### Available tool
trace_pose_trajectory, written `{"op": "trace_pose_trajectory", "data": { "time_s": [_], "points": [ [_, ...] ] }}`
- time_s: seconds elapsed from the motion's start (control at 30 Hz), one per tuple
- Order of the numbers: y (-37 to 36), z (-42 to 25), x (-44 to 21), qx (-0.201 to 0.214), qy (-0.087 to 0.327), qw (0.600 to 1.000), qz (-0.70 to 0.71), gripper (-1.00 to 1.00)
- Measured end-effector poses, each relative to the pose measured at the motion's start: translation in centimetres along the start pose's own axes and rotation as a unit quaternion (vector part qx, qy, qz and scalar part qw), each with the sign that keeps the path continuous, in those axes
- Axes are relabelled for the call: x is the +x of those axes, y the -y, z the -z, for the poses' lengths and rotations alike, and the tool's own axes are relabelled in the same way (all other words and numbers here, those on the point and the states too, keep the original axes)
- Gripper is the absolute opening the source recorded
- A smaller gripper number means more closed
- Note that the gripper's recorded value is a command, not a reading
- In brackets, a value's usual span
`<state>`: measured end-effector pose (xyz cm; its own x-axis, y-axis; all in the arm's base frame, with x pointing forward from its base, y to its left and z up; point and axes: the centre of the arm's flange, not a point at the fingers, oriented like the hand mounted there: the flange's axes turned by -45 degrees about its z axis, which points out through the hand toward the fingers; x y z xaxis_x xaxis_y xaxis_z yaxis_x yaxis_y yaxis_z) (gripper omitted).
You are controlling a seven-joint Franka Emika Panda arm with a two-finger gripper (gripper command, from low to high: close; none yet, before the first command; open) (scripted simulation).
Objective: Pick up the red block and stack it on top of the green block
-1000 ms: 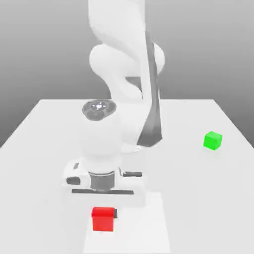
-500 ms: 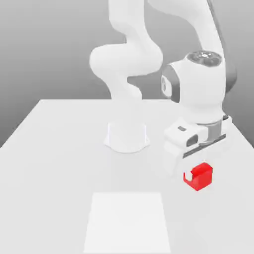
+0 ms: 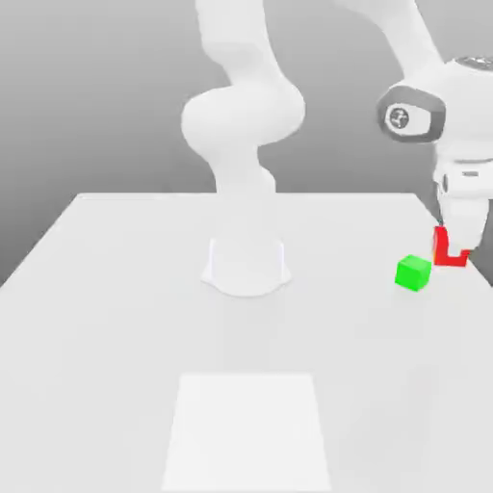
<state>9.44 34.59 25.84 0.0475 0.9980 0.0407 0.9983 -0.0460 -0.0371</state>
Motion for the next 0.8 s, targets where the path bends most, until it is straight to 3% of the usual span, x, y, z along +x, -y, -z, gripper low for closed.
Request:
{"op": "trace_pose_trajectory", "data": {
  "time_s": [0.17, 0.73, 0.77, 0.8],
  "points": [
    [7.3, -1.3, -0.6, -0.014, 0.021, 0.992, 0.121, -1.0],
    [7.5, -7.5, -0.8, -0.021, 0.023, 0.991, 0.13, -1.0],
    [7.7, -7.9, -1.0, -0.019, 0.023, 0.991, 0.132, 1.0],
    [7.6, -7.9, -1.0, -0.019, 0.023, 0.991, 0.131, 1.0]
  ]
}}
